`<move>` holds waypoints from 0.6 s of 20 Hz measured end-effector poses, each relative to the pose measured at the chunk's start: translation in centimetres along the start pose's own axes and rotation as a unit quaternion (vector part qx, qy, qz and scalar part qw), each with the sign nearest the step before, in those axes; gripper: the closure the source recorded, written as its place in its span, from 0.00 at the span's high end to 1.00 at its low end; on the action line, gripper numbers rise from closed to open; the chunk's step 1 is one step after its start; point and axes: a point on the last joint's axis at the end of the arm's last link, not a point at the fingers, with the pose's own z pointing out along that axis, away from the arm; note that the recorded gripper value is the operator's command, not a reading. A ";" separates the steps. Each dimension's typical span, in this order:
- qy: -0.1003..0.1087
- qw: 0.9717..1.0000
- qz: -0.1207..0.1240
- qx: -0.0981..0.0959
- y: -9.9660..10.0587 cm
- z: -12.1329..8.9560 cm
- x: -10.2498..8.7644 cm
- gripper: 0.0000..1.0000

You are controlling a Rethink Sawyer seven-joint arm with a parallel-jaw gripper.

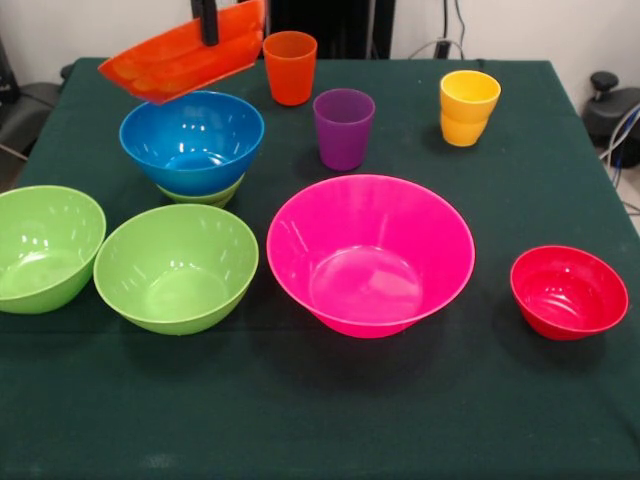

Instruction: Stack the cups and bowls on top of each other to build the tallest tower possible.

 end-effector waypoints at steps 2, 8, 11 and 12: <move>0.002 1.000 0.004 0.003 -0.3 -0.1 -0.4 0.00; 0.010 1.000 0.016 0.011 -1.5 -0.4 -1.8 0.00; 0.008 1.000 0.018 0.009 -1.5 -0.6 -2.3 0.00; 0.007 1.000 0.018 0.008 -1.4 -0.6 -2.4 0.00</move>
